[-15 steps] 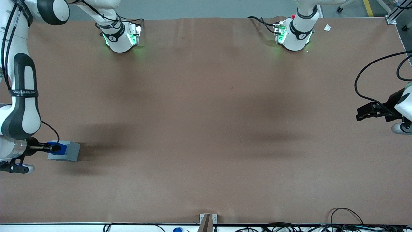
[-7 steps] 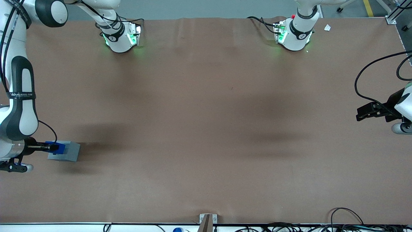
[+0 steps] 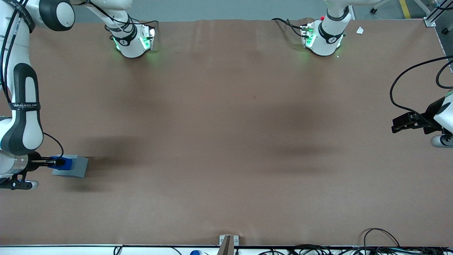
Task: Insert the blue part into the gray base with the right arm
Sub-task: 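Lower the blue block into the gray base's opening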
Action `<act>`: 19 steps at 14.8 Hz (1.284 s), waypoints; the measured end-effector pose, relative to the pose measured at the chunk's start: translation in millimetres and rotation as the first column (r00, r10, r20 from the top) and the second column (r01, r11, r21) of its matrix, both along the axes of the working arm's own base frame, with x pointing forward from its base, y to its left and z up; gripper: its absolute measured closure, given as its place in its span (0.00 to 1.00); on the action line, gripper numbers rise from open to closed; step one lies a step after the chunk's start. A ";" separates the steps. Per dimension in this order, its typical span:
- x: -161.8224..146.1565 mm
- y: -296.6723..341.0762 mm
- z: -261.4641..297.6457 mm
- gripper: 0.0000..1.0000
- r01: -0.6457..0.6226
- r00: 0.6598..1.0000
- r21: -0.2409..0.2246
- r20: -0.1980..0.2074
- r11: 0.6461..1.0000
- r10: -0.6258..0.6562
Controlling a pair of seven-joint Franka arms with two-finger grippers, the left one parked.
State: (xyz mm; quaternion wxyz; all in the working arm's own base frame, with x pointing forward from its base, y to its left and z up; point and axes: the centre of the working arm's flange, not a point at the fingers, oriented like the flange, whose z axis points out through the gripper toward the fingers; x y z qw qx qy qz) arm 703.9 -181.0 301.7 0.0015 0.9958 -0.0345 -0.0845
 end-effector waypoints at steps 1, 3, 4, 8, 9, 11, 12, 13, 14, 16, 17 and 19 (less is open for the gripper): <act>-0.3 -1.1 0.0 0.49 0.001 1.000 0.000 0.000 1.000 -0.001; -0.6 -2.9 -0.9 0.49 0.001 1.000 0.000 0.000 1.000 -0.001; -0.7 -3.3 -1.7 0.49 0.002 1.000 0.001 -0.001 1.000 -0.002; -0.3 -3.3 -3.3 0.49 0.001 1.000 0.000 0.001 1.000 -0.001; -0.3 -3.3 -3.3 0.49 0.001 1.000 0.000 0.001 1.000 -0.001; -0.3 -3.3 -3.3 0.49 0.000 1.000 0.000 0.001 1.000 0.000; -0.3 -3.4 -3.3 0.49 0.000 1.000 0.001 0.001 1.000 0.000; -0.4 -3.7 -3.4 0.49 -0.003 1.000 0.001 0.001 1.000 0.003; -0.7 -4.6 -3.7 0.49 -0.005 1.000 0.002 0.000 1.000 0.005; -1.5 -7.5 -6.0 0.49 -0.009 1.000 0.004 -0.003 1.000 0.009; -1.9 -8.7 -7.5 0.49 -0.010 1.000 0.005 -0.005 1.000 0.010; -2.0 -9.0 -9.8 0.49 -0.010 1.000 0.005 -0.007 1.000 0.010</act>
